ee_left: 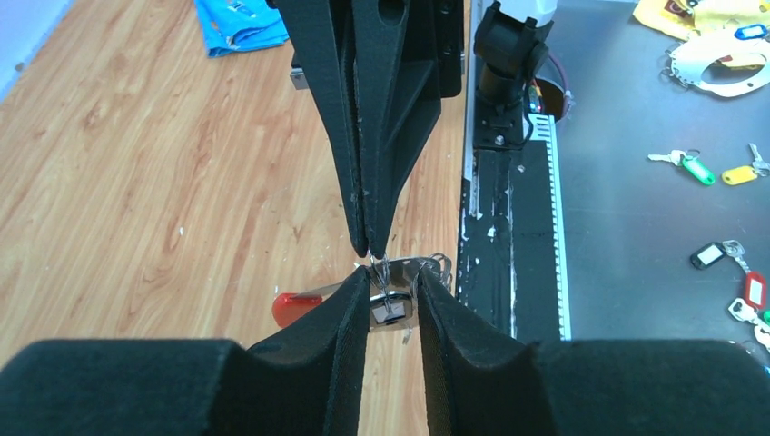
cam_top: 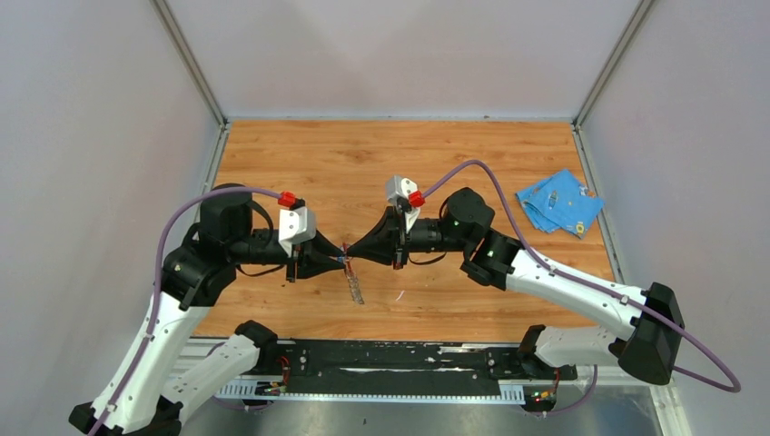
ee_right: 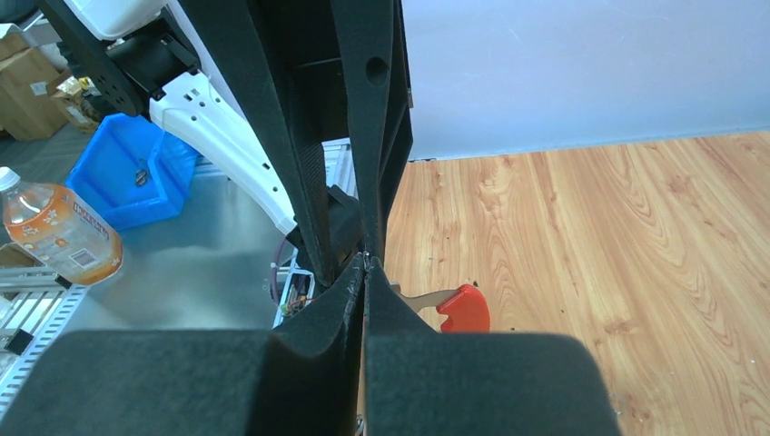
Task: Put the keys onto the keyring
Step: Adjust the key on the keyring.
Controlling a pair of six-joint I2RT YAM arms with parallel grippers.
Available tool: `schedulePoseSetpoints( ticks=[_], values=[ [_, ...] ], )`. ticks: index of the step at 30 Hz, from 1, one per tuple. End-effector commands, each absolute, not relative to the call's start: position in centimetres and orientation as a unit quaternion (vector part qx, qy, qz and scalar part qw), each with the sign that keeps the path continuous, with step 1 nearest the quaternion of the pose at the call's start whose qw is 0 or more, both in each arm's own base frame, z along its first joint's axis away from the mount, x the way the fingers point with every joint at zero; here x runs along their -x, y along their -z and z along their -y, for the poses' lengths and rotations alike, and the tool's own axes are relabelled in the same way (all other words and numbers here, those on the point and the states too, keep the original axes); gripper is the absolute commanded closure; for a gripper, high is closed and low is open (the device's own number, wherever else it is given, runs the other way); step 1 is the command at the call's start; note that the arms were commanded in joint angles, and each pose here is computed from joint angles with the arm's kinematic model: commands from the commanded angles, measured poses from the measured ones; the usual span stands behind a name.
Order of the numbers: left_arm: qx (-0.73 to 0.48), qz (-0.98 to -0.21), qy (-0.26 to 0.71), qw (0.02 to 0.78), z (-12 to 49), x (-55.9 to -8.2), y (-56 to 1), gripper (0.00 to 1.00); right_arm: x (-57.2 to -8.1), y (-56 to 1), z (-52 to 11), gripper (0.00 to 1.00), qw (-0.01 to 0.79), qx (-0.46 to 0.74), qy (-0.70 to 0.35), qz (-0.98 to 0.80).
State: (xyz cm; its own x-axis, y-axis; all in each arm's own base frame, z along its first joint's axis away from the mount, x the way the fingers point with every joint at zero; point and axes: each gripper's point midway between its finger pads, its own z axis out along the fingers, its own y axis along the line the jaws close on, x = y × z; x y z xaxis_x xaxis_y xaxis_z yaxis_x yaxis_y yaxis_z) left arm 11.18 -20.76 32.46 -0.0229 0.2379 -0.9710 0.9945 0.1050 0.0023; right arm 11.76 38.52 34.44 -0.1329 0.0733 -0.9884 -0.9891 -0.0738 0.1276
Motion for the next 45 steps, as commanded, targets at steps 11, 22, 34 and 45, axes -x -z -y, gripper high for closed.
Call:
schedulePoseSetpoints(
  ticks=[11,22,34,45],
  values=[
    [-0.515,-0.601,0.412,0.451,21.0,-11.9,-32.1,0.81,-11.3,-36.1,-38.1,1.00,0.484,0.465,-0.578,-0.463],
    [-0.506,-0.616,0.391,0.461,20.5,-12.5,-31.7,1.00,-10.8,-35.3,-38.0,1.00,0.466,0.480,-0.575,-0.472],
    [-0.546,-0.612,0.330,0.468,19.5,-13.5,-31.3,1.00,-11.7,-34.4,-37.3,0.86,0.445,0.509,-0.528,-0.515],
    [-0.606,-0.612,0.248,0.443,18.5,-14.7,-29.9,1.00,-14.4,-31.1,-36.4,0.61,0.391,0.604,-0.397,-0.570]
  ],
)
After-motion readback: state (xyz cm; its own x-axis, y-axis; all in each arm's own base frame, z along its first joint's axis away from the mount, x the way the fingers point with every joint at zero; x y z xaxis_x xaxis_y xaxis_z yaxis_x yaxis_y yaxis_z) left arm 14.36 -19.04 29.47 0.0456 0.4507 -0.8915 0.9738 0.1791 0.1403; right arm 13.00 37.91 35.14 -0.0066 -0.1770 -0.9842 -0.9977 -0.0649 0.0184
